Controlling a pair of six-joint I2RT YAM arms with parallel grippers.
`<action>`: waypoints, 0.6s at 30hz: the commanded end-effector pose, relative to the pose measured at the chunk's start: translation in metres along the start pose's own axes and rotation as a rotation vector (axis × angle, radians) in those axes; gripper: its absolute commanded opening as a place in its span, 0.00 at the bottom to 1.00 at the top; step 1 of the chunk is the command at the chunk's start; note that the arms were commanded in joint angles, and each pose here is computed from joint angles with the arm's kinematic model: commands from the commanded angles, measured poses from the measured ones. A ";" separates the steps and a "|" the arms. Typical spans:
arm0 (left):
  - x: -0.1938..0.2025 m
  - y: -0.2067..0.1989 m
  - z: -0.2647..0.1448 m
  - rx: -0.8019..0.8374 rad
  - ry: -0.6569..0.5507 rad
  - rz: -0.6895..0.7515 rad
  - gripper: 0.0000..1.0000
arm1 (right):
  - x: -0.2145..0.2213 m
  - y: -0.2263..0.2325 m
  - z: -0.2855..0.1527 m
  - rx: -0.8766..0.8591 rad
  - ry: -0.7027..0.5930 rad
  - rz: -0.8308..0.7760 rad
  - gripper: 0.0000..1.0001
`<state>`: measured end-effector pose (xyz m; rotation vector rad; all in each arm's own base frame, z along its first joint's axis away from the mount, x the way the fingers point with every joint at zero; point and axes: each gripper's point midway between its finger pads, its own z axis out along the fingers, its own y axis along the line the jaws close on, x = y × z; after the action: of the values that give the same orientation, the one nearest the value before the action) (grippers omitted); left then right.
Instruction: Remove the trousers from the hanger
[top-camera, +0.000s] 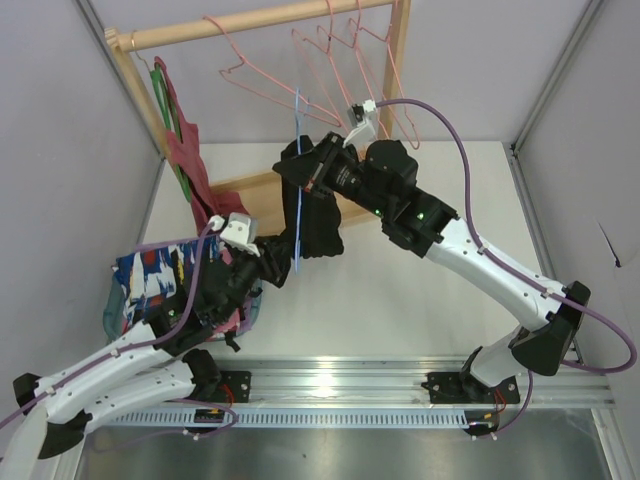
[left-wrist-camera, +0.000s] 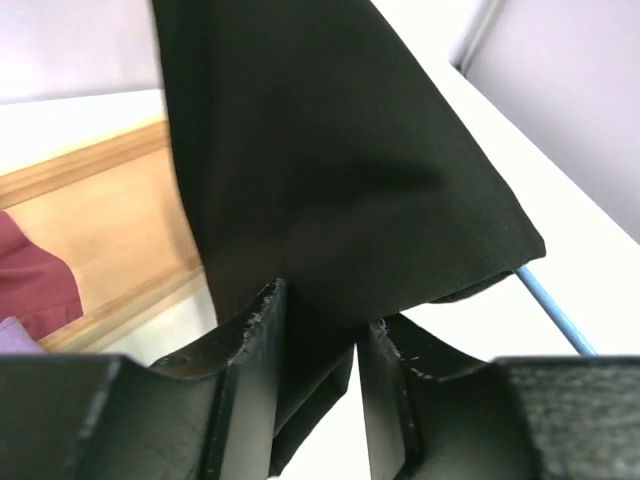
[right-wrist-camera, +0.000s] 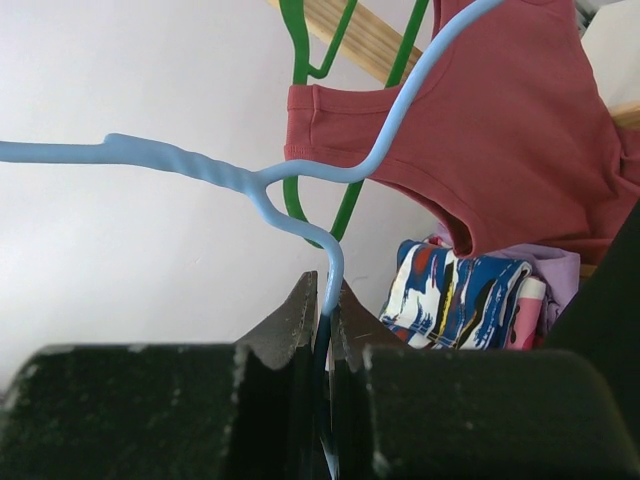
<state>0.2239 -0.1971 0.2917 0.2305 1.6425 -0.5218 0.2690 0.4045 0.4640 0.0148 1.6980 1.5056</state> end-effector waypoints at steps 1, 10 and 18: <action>-0.024 0.011 -0.003 -0.061 -0.106 -0.036 0.37 | -0.042 0.057 -0.024 -0.165 -0.129 -0.029 0.00; -0.013 0.007 0.012 -0.076 -0.097 -0.047 0.42 | -0.040 0.058 -0.025 -0.180 -0.120 -0.011 0.00; 0.002 -0.003 0.020 -0.030 -0.074 -0.033 0.57 | -0.041 0.056 -0.027 -0.175 -0.126 -0.009 0.00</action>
<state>0.2420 -0.2043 0.2741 0.1791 1.6458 -0.4608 0.2736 0.4015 0.4527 0.0284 1.7152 1.4900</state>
